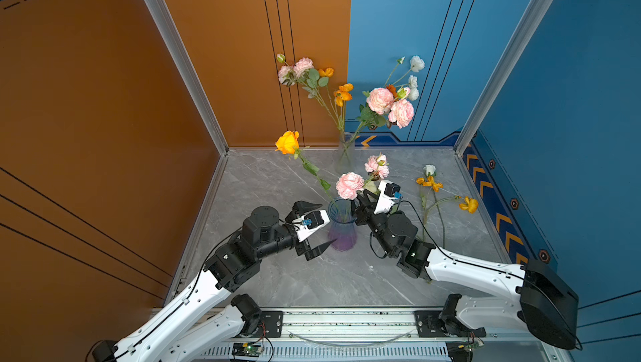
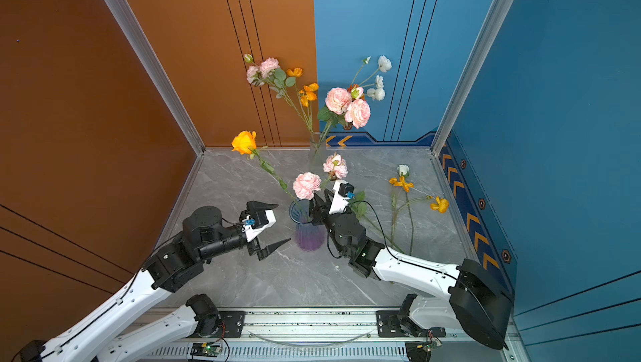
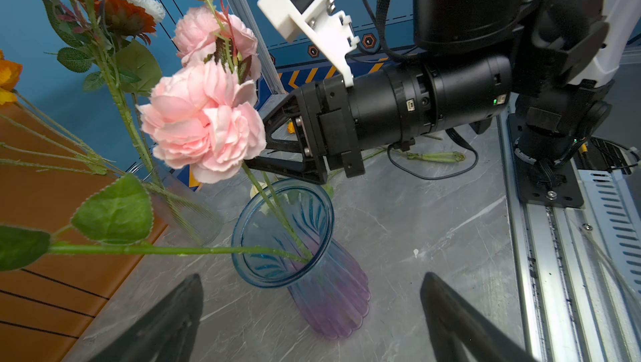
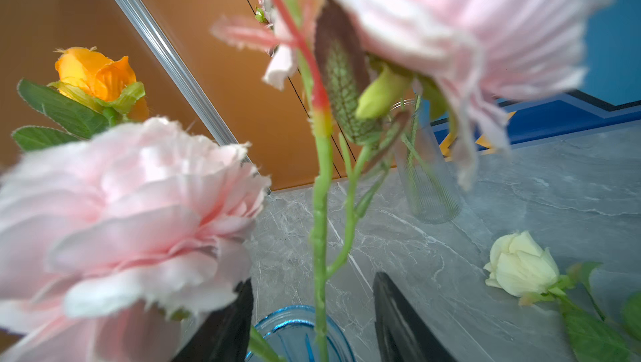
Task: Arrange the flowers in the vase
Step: 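Lower the pink rose stems into the vase and open the right gripper, then lower the right gripper onto the yellow poppy stems and close on them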
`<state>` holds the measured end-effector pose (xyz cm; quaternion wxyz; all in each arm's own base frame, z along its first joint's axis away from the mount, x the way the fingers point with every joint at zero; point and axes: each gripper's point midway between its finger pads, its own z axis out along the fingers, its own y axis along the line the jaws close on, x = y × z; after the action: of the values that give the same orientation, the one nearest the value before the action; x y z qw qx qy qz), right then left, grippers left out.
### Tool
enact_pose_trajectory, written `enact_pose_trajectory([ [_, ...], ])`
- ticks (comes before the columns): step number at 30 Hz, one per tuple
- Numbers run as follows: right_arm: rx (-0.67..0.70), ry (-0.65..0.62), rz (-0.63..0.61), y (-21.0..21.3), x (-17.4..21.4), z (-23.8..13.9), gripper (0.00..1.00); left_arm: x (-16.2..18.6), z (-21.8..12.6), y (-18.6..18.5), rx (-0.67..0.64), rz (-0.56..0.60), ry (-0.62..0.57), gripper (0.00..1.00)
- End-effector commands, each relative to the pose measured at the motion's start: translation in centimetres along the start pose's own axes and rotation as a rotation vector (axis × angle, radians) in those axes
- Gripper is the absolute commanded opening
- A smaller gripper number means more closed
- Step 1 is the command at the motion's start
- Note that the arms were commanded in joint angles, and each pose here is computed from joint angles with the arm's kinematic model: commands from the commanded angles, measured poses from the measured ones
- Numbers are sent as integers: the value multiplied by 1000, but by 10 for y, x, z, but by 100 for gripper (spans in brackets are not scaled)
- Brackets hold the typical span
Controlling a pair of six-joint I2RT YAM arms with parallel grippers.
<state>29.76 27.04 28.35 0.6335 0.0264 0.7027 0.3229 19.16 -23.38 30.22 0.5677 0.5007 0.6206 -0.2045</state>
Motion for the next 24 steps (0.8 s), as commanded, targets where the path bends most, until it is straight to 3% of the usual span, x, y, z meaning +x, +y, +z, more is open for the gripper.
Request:
enact_pose_trajectory([
  [1,66,79,-35,-7,-1,-10,62,-4,-1,-1,18,-18,-12,98],
  [8,182,213,-79,-35,-7,-40,67,-4,0,-3,34,-23,-14,98],
  [20,381,278,-57,-107,-12,-106,68,1,11,-5,58,-53,15,98],
  [24,627,285,-15,-160,-7,-131,63,0,15,-11,90,-68,2,98],
])
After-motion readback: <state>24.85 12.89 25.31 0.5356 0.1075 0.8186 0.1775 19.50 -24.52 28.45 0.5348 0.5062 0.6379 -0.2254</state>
